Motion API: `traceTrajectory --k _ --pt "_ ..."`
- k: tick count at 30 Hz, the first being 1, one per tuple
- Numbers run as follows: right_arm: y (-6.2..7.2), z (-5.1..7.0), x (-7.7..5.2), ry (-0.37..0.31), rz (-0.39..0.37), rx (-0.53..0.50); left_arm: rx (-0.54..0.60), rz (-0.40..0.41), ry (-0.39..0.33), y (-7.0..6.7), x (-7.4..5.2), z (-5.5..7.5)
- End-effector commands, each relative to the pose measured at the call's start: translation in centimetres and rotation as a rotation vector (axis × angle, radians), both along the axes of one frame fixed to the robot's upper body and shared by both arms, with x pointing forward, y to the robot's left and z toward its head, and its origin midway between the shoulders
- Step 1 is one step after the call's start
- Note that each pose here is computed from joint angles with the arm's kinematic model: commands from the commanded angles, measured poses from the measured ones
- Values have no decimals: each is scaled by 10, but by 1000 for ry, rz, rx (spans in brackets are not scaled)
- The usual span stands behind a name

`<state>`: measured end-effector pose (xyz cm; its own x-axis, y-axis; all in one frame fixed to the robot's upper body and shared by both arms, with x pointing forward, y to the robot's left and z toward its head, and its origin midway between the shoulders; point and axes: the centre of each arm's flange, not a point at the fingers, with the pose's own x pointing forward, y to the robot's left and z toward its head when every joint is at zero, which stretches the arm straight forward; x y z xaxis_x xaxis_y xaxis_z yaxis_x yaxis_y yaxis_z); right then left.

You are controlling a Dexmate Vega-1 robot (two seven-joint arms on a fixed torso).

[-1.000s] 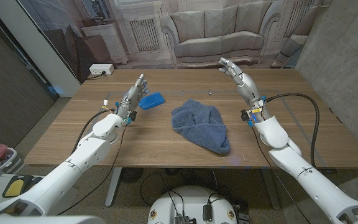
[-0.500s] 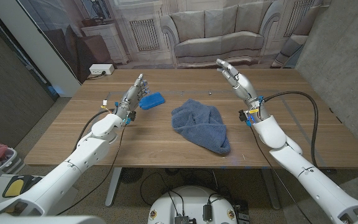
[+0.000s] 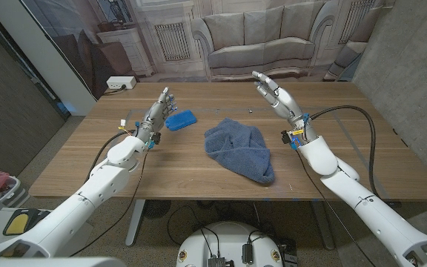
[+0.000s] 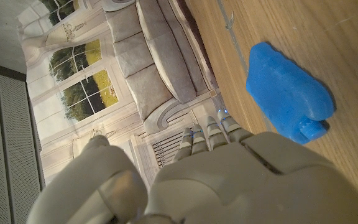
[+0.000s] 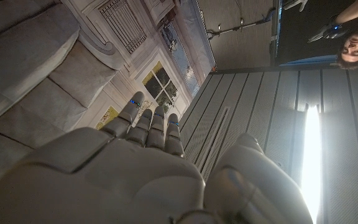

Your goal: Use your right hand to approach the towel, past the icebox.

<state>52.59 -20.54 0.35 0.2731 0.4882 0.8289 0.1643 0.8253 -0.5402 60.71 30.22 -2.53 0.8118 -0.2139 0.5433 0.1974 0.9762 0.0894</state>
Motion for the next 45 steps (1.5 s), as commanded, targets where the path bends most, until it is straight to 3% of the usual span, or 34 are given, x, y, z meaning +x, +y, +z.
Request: traceTrajectory --k 1,27,45 --pt "12 -1 -1 -25 -52 -60 -12 3 -3 3 -6 -6" --pt "19 -3 -2 -45 -137 -160 -30 16 -9 0 -17 -13" --pt "27 -8 2 -41 -207 -196 -40 14 -11 3 -10 -12"
